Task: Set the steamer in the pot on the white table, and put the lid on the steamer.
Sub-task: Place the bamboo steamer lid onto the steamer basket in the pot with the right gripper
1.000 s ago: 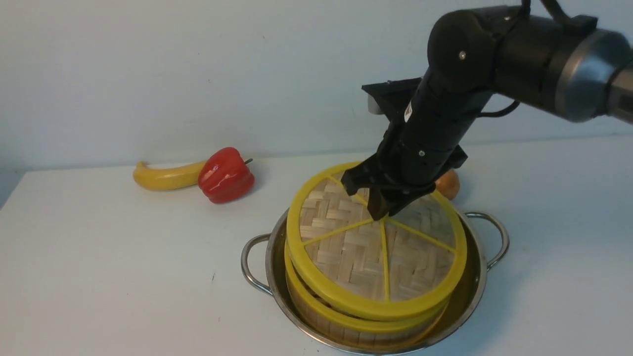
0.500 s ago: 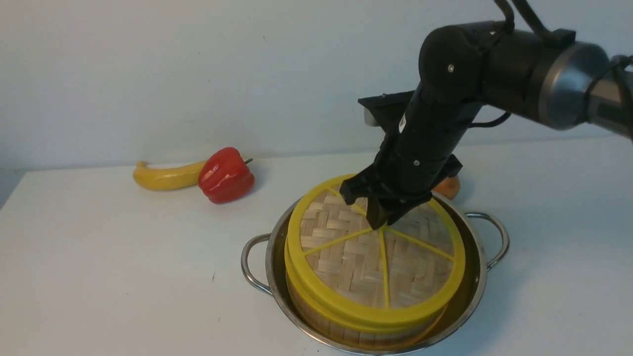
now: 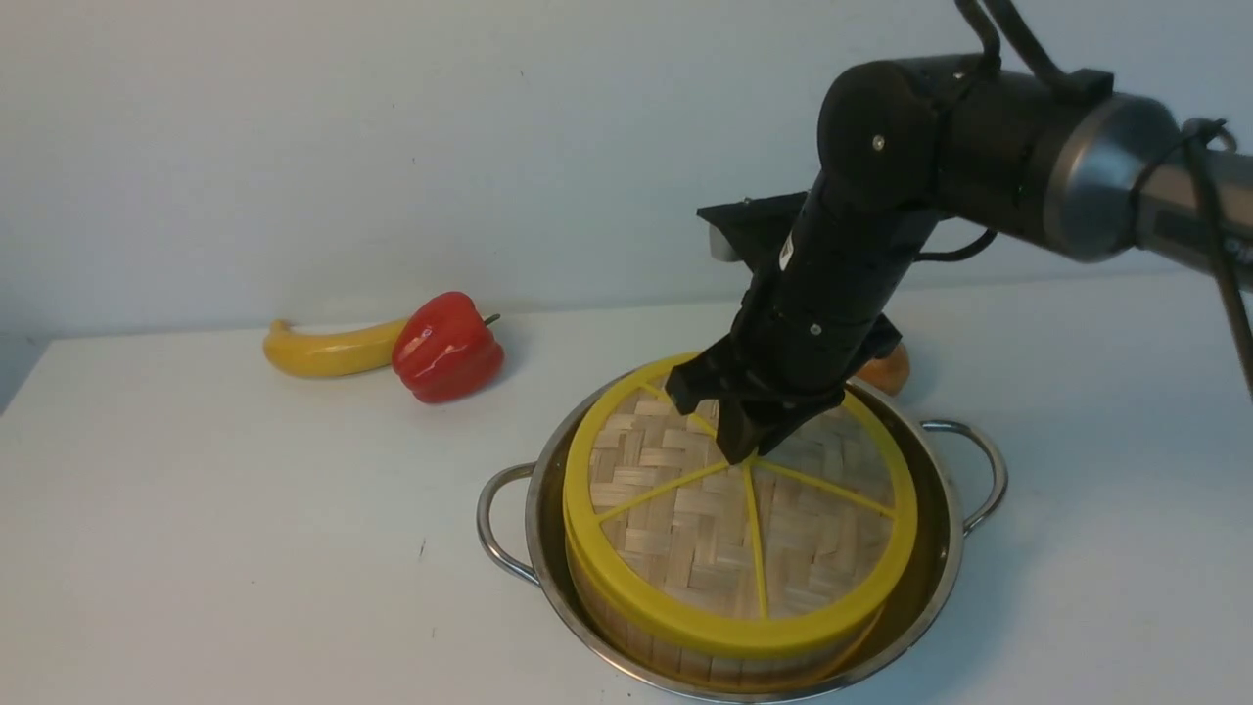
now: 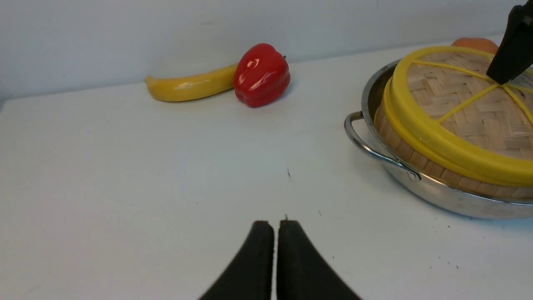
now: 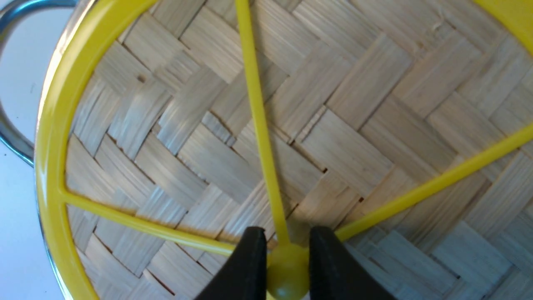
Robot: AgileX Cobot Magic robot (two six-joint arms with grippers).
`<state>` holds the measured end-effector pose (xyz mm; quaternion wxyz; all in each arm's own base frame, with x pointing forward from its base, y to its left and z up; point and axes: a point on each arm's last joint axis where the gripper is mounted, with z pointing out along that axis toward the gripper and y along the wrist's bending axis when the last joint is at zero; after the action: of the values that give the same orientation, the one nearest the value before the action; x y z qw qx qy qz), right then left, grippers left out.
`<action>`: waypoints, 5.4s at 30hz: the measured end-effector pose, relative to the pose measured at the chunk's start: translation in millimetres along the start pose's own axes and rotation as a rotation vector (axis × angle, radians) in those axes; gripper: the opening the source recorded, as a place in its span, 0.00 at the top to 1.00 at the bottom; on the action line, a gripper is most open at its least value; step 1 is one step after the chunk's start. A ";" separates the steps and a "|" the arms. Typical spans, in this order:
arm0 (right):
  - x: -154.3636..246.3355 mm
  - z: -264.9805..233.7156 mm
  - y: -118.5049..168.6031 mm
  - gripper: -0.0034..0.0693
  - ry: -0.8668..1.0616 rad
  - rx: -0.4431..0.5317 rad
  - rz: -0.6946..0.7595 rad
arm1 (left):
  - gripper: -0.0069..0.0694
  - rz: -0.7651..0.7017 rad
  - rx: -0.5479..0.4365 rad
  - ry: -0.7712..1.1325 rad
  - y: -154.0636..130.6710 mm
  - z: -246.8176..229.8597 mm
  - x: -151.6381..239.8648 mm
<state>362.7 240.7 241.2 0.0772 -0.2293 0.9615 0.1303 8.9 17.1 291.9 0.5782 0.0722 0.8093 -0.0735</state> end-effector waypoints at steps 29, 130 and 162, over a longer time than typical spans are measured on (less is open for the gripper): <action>0.1 0.0 0.0 0.76 0.001 0.000 -0.027 | 0.90 0.000 0.000 0.000 0.0 0.0 0.0; 1.3 -4.9 1.5 0.76 -0.035 0.011 -0.086 | 0.90 0.011 -0.014 -0.004 1.3 0.0 -0.4; 0.4 -4.7 3.5 0.76 -0.046 -0.001 -0.114 | 0.90 0.011 -0.014 -0.004 1.3 0.0 -0.4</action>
<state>360.3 242.2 246.4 0.1063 -0.2808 0.9448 0.1316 9.3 18.3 292.2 0.5808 0.0724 0.8083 -0.0647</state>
